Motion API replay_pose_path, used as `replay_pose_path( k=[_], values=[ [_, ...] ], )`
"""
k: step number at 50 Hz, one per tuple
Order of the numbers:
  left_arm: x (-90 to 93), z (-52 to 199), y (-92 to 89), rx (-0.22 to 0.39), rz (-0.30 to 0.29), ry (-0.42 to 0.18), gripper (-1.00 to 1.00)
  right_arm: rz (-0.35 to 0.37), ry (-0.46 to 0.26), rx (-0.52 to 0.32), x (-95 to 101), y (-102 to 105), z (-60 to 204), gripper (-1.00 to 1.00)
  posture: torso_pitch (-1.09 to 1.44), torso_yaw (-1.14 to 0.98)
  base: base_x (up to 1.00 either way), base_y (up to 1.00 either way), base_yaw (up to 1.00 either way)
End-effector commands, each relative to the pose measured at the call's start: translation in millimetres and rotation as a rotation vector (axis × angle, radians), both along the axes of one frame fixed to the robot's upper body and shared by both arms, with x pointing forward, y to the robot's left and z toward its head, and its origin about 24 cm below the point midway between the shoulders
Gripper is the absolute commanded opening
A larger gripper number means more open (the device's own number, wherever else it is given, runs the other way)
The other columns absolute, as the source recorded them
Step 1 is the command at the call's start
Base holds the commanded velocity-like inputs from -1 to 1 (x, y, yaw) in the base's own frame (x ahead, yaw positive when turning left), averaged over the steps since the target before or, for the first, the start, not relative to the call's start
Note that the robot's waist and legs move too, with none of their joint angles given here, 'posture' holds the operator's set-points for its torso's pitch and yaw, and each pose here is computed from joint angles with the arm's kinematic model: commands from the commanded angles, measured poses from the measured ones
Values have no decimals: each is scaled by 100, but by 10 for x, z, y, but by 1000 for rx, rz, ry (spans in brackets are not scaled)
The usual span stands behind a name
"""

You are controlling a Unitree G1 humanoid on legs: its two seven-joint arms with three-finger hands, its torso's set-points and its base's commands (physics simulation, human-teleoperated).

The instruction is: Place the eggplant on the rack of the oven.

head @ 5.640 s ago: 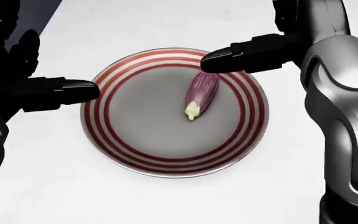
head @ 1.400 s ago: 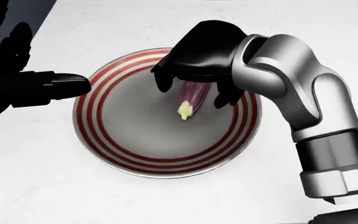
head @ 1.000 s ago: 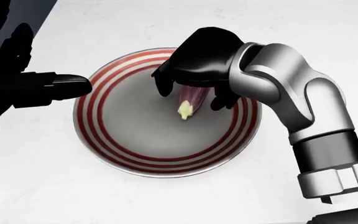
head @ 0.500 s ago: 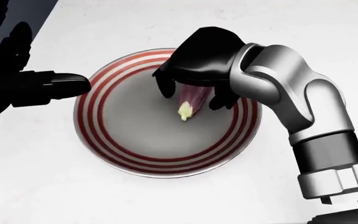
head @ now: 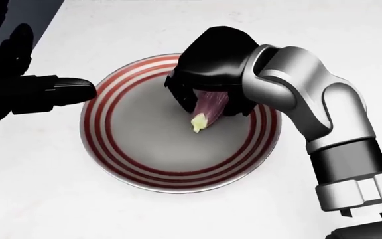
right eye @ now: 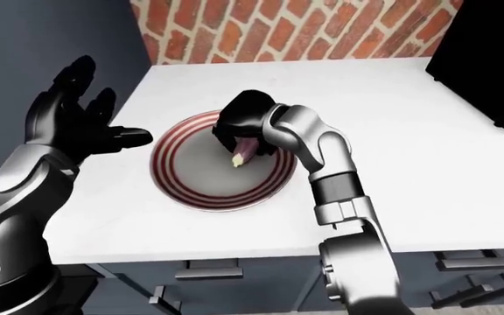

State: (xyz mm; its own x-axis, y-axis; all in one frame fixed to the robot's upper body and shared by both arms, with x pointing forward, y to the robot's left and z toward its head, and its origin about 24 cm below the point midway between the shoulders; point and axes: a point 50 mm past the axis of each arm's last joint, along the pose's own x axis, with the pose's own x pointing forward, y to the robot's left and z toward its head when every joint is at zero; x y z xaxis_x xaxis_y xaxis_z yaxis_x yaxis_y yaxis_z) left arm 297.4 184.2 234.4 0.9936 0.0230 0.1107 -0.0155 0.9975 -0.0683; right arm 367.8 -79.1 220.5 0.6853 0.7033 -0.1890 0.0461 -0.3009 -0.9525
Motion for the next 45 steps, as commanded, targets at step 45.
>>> replay_pose_path(
  k=[45],
  values=[
    [-44,174,4,6,-1,-94,100,-125,-183,181,-262,148,972,-100,0,0,0,0,0]
  ],
)
